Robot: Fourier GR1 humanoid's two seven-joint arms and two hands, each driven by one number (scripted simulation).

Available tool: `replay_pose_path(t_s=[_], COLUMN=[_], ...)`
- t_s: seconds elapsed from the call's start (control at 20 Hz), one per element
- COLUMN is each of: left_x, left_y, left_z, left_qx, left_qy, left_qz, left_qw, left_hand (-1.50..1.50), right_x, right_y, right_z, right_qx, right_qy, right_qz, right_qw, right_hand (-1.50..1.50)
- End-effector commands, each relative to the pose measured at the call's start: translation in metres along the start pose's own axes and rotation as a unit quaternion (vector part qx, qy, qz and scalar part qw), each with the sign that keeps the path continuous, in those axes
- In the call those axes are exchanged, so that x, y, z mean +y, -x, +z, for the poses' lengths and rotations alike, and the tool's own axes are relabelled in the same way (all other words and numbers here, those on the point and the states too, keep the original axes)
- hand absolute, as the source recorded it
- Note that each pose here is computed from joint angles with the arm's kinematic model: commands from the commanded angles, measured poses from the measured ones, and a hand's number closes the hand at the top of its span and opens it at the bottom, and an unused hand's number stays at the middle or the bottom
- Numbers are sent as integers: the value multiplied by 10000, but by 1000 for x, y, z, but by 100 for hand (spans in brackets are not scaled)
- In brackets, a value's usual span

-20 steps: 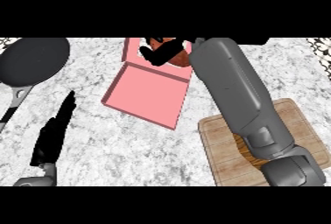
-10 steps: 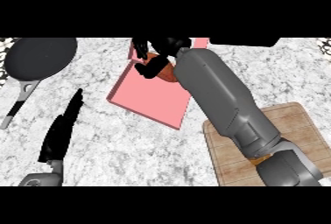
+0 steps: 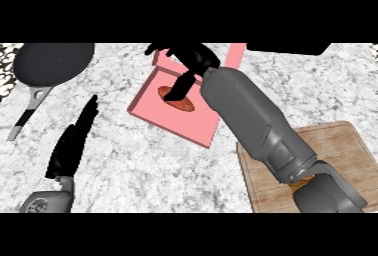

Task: Pick the sweet potato from the cutting board and place it in the cardboard box

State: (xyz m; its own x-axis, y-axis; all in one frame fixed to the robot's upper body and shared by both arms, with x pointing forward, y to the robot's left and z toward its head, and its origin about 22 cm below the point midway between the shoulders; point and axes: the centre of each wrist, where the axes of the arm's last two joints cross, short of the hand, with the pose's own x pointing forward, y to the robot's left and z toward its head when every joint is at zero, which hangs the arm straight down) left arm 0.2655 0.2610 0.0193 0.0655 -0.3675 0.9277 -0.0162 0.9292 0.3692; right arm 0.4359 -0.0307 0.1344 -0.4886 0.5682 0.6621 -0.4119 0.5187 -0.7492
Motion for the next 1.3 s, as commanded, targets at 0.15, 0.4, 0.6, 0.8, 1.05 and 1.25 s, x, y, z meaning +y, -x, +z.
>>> replay_pose_path(t_s=[0.15,0.4,0.6,0.8,1.05,1.25], left_x=[-8,15,-1,12,1,1], left_y=[4,17,12,9,6,0], left_z=[6,14,7,10,9,6], left_qx=[32,155,90,102,-8,-45], left_qy=[-51,-149,-191,-180,-192,-65], left_qz=[27,35,-81,28,33,17], left_qw=[10000,9998,9997,9998,9998,10000], left_hand=[0,0,0,0,0,0], right_x=[-3,-18,-65,-109,-160,-175], right_y=[14,21,36,71,104,128], right_z=[7,7,18,48,92,123], right_qx=[-31,-194,-127,242,219,78], right_qy=[1209,1564,2129,2657,2829,2759], right_qz=[-1421,-2620,-2883,-2908,-3123,-2949], right_qw=[9824,9521,9335,9188,9066,9148], right_hand=[-150,-150,-150,-150,-150,-150])
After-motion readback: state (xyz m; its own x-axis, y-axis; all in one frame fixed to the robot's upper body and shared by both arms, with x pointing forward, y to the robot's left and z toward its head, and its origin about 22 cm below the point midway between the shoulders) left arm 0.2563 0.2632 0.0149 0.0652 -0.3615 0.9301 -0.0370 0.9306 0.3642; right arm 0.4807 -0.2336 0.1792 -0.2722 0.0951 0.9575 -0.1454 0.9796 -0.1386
